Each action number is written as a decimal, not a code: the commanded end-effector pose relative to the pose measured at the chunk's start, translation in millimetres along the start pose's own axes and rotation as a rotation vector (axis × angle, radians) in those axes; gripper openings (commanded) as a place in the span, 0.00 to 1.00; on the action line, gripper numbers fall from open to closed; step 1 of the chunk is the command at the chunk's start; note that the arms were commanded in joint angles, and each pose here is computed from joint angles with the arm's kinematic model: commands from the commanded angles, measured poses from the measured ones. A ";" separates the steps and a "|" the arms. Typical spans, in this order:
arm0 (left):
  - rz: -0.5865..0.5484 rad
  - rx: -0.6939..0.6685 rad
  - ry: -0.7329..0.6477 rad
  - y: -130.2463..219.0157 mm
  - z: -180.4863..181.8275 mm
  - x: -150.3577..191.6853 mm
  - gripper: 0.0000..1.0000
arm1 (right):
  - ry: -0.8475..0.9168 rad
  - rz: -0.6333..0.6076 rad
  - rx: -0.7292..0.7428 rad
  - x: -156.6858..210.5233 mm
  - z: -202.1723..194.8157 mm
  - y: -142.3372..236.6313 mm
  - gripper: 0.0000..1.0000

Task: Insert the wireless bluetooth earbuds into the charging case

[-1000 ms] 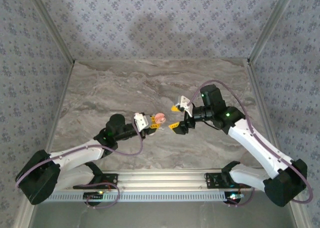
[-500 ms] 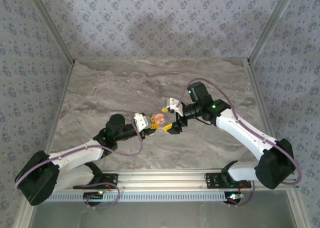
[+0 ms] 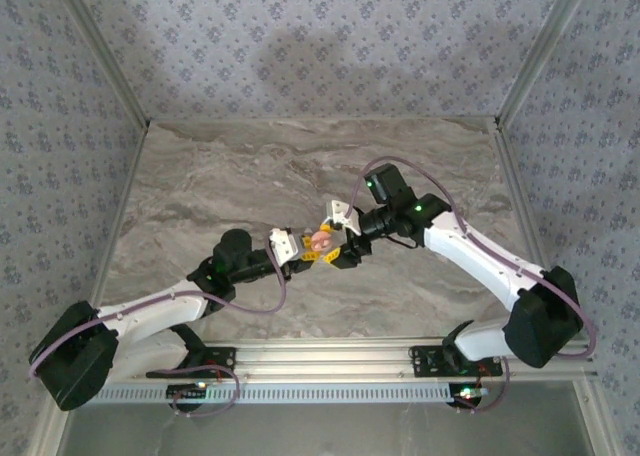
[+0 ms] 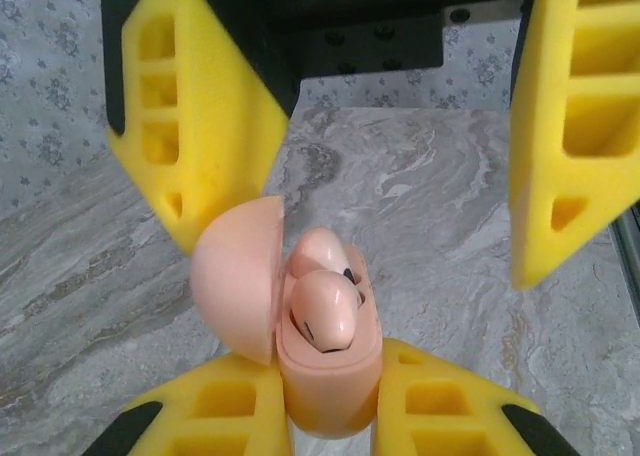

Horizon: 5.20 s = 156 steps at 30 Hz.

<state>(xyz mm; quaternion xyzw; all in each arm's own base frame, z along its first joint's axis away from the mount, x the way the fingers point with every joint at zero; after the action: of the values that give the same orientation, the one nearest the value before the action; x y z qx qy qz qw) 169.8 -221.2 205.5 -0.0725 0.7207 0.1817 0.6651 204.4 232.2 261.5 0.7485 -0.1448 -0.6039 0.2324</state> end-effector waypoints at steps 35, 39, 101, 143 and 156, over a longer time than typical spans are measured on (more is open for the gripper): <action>-0.082 -0.003 -0.045 -0.2 2.1 -26.5 0.00 | 0.194 -0.010 0.047 3.1 -1.0 -8.3 0.37; -0.082 -0.010 -0.046 0.3 2.4 -26.3 0.00 | 0.194 -0.008 0.026 2.9 0.0 -10.1 0.30; 0.640 -0.432 0.775 -19.5 37.7 55.7 0.55 | -0.856 0.800 0.172 219.7 -55.1 62.8 0.37; 0.939 -0.636 0.829 -35.8 46.6 88.1 0.52 | -0.488 0.590 0.535 69.1 -41.6 47.4 0.59; 1.006 -0.705 0.761 -58.1 49.3 96.8 0.56 | -0.464 0.601 0.533 62.5 -38.5 43.5 0.60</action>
<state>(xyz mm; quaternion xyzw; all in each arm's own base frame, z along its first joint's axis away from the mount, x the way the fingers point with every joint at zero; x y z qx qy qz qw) 224.8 -244.6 99.1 -0.0008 0.7644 0.6284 0.1442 257.1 169.3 222.2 0.5411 -0.5502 -0.6101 0.1798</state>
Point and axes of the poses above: each hand's point on the last joint's axis, 136 mm out from that joint toward the fingers, its own y axis back along the fingers, its own z axis along the line the jaws close on, x = y × z, the point moved 8 cm from there along y, back along the fingers, and after that the axes turned 10 degrees about y, right-handed, at the moved point
